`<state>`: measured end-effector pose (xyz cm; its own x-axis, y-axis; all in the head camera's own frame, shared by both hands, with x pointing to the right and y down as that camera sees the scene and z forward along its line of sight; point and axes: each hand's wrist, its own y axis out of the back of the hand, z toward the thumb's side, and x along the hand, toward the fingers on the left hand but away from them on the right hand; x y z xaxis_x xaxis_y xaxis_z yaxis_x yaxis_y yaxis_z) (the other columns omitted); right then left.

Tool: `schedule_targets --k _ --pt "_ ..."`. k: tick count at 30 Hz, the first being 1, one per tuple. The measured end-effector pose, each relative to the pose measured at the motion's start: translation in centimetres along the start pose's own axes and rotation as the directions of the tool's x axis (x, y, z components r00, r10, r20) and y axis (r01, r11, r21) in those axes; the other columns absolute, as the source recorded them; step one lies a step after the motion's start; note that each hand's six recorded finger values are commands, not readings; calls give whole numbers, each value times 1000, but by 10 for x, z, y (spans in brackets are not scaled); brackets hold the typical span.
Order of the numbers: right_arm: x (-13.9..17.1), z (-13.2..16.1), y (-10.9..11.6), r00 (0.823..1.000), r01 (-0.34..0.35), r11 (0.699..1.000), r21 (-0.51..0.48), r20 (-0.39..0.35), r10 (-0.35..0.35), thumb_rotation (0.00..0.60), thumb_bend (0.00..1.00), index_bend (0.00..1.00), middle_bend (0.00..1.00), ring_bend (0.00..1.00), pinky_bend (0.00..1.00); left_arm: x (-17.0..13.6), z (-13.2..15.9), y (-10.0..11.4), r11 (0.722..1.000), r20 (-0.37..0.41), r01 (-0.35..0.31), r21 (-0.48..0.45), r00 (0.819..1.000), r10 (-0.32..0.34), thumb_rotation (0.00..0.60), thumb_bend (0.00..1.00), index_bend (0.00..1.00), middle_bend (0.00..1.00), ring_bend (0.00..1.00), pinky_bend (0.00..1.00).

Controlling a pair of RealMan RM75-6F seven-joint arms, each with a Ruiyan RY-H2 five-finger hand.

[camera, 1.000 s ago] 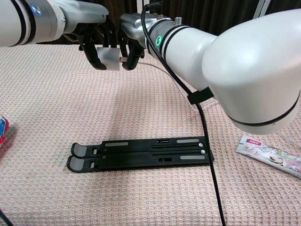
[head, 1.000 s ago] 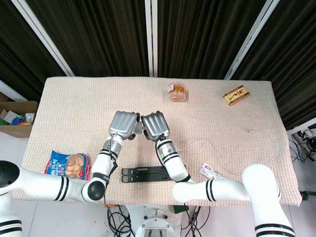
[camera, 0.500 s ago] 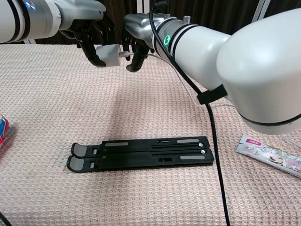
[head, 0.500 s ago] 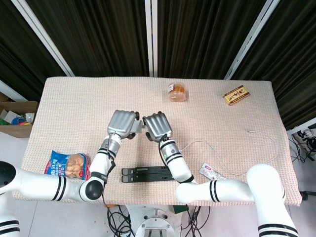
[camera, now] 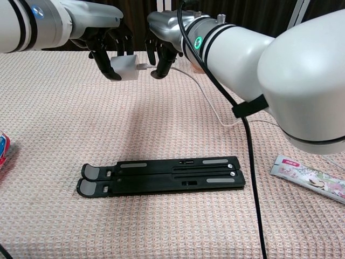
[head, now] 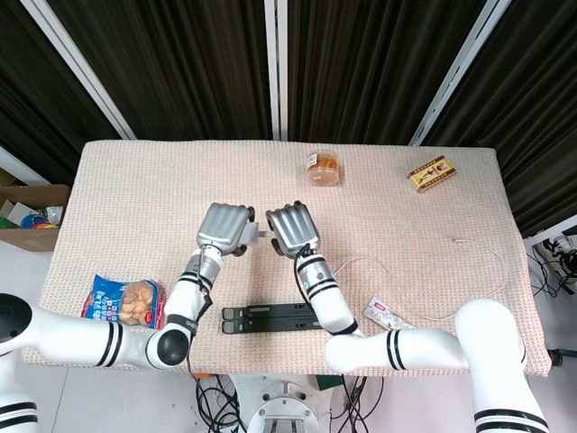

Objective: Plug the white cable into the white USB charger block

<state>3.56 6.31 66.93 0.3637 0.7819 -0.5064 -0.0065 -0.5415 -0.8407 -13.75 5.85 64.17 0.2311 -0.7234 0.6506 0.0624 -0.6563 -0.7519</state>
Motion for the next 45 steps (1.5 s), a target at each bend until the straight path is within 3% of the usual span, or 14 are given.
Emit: schedule_targets --k 10,26,29,33,36,42,45 --pt "-2 6 -4 1000 -2 1000 10 -6 2 600 444 656 590 447 411 0 2 -3 1000 -1 7 22 1000 -7 600 350 505 435 746 1000" --pt "-3 12 -7 1000 -4 1000 14 -16 5 600 438 653 582 446 410 0 7 -5 1000 4 12 27 1000 -12 600 350 504 434 745 1000" --pt "-2 9 -6 1000 0 1000 13 -14 1 600 347 562 530 404 382 0 5 -5 1000 1 9 25 1000 -9 600 350 504 435 745 1000" --pt "3 2 -2 1000 14 1000 14 -11 -14 600 176 322 400 279 321 0 1 -6 1000 -1 3 30 1000 -3 600 349 502 434 745 1000" --pt "9 -5 0 1000 23 1000 11 -8 -23 600 110 199 303 225 287 1 0 -7 1000 -2 2 29 1000 -2 600 349 502 434 745 1000" --pt "22 -15 3 1000 24 1000 -11 -12 -24 600 80 34 147 95 216 7 -2 -10 998 -9 -9 58 1000 10 600 348 490 427 735 999" --pt "30 -26 7 999 32 999 -18 -10 -32 600 80 0 83 25 161 14 -5 -17 997 -21 -9 80 1000 10 600 329 455 406 684 982"
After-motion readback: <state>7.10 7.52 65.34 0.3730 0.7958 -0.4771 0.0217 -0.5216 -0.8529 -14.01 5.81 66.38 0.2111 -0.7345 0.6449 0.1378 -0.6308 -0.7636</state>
